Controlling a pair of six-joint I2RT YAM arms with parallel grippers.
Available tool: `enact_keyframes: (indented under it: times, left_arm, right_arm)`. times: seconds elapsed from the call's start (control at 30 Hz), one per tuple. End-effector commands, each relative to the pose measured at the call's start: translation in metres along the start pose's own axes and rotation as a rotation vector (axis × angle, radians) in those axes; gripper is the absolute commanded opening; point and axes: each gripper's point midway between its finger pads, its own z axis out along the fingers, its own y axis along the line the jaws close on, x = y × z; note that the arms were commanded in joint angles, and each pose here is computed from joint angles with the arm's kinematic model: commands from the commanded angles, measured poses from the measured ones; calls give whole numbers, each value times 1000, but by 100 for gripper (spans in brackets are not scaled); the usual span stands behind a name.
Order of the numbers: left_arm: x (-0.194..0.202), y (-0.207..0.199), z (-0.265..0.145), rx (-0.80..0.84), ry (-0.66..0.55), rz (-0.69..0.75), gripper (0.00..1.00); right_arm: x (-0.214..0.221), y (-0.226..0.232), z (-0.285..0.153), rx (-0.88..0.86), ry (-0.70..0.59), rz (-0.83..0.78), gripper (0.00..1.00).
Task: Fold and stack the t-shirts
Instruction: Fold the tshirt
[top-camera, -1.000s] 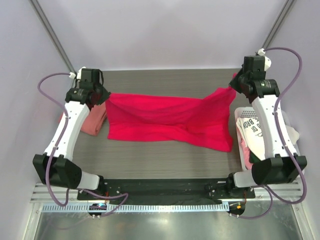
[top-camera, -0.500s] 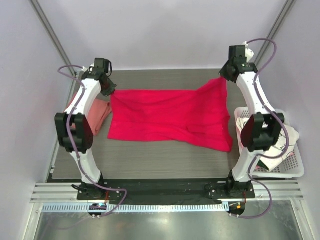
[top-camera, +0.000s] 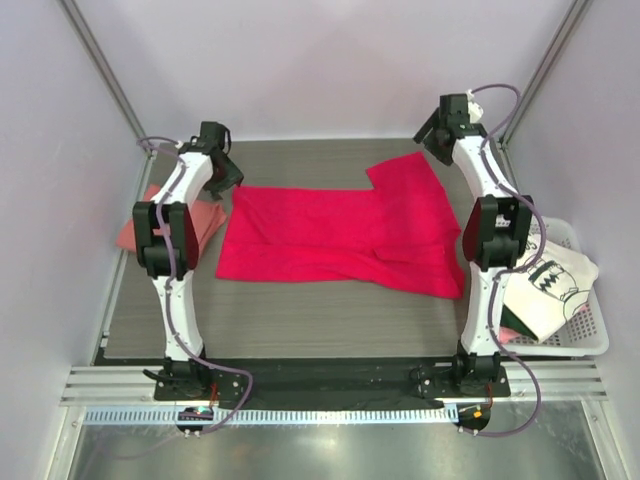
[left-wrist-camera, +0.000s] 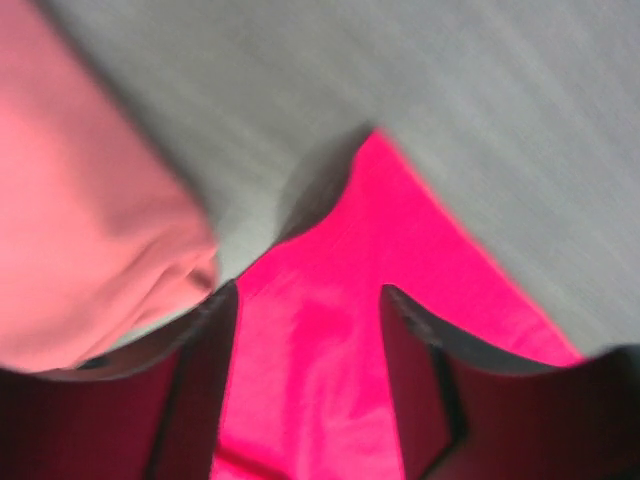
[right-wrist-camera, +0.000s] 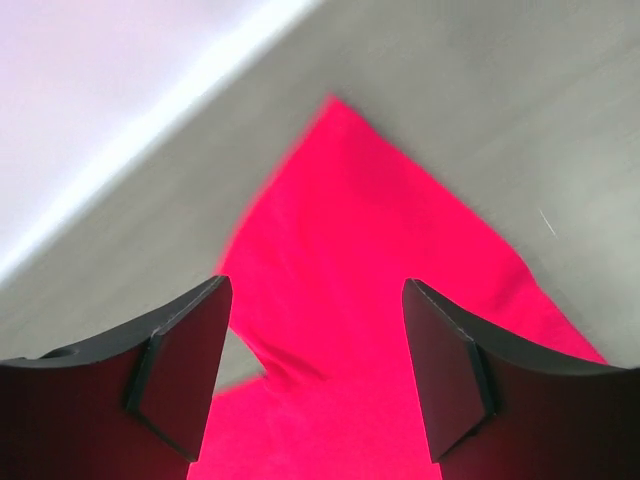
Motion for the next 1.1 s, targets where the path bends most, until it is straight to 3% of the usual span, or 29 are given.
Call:
enact_keyframes:
  times: [0.0,0.03,0.07,0.17,0.2,0.23,0.3,0.33,0.47,0.7,0.87,1.07]
  left_arm:
    - [-21,-11,-63,97,-112,-19,62]
    - [-16,-2,-82,112,-129,-23,68]
    - [-11,1,-90,122,-134,-21,70]
    - [16,18,-121,160,-136,-15,79]
    - [27,22,-127,180,-116,-25,81]
    - [33,24,-133,203,-113,-33,82]
    - [58,45,-144,219,-88,-43,81]
    - [67,51,-148,232,-77,-53,80]
    - [100,86,-163,246,-77,-86,72]
    - [163,149,-141,192,-53,-188,64]
    - [182,174,-118,123,-56,-247,63]
    - [183,176,-92,94,-80,-322,60]
  right_arm:
    - [-23,15,-71,-78,-96,10,74]
    - [12,-4,-68,-35,-39,-12,73]
    - [-3,1,-105,-72,-103,2,73]
    - [34,-24,-130,-45,-83,8,70]
    - [27,-24,-162,-82,-127,45,69]
    - [56,-44,-162,-43,-84,37,69]
    - [62,-51,-200,-71,-141,61,68]
    - [89,-72,-197,-33,-109,59,68]
    - [126,-110,-223,-9,-98,63,63]
    - [183,-162,-243,3,-43,139,58]
    - [210,-185,-246,25,-8,182,59]
    - [226,-201,-241,47,-8,227,60]
